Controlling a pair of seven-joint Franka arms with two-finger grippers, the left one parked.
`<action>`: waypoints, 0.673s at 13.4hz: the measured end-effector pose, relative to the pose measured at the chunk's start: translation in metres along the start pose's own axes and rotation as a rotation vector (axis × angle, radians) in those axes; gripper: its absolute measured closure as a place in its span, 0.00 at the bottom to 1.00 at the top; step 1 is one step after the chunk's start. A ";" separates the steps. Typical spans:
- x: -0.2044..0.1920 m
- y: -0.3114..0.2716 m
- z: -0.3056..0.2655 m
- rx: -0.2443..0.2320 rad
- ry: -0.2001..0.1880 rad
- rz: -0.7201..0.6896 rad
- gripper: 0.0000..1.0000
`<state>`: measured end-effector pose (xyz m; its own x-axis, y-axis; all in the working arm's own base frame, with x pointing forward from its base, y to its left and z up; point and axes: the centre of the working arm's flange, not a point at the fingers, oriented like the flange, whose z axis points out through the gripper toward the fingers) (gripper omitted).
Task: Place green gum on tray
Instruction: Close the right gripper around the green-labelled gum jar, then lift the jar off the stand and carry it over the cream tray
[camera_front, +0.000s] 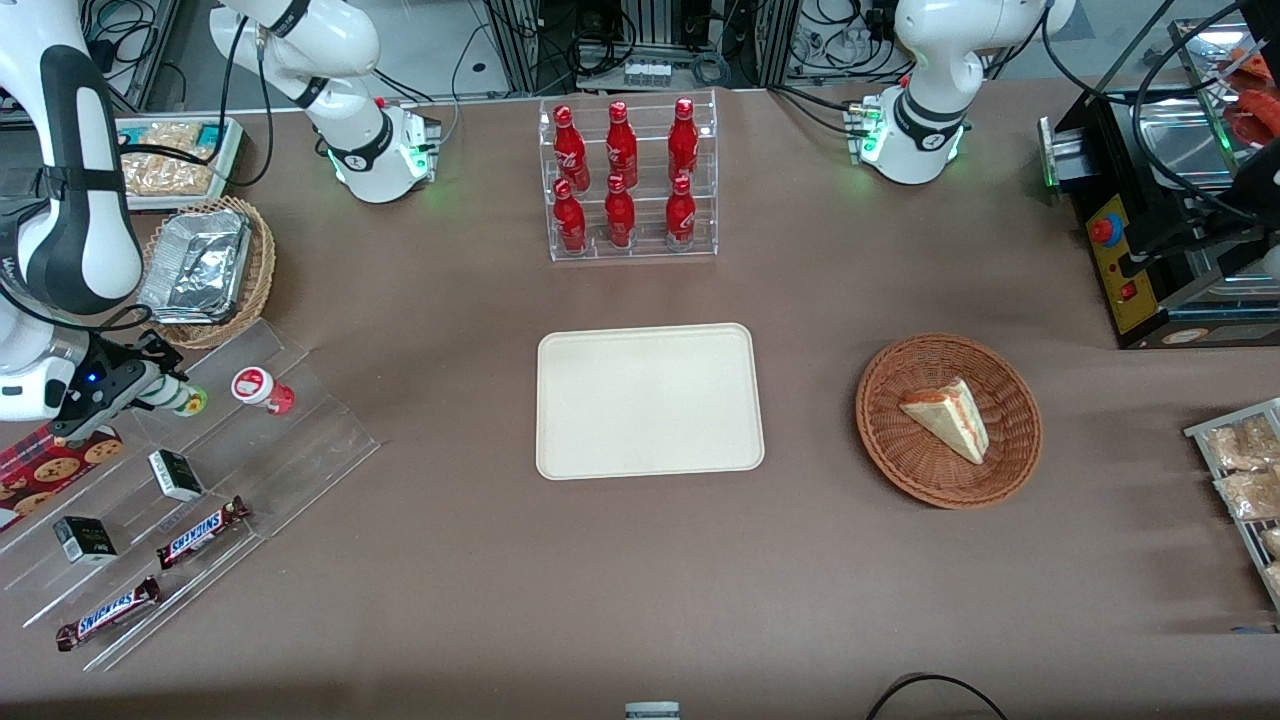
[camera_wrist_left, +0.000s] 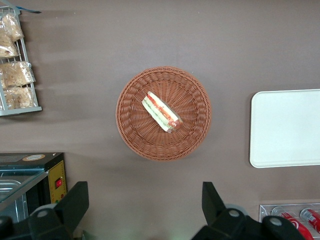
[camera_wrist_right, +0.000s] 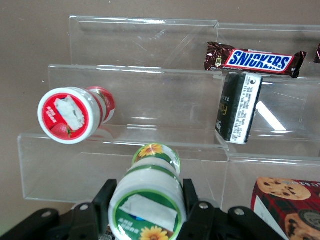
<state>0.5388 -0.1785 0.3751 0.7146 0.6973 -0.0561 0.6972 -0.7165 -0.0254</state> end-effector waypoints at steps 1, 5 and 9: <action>0.001 0.000 -0.002 -0.004 0.002 -0.002 0.41; 0.020 -0.003 -0.026 -0.041 0.025 -0.029 0.41; 0.070 -0.022 -0.068 -0.038 0.022 -0.006 0.41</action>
<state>0.5775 -0.1123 0.4395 0.7111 0.7023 -0.0344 0.7029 -0.7112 0.0120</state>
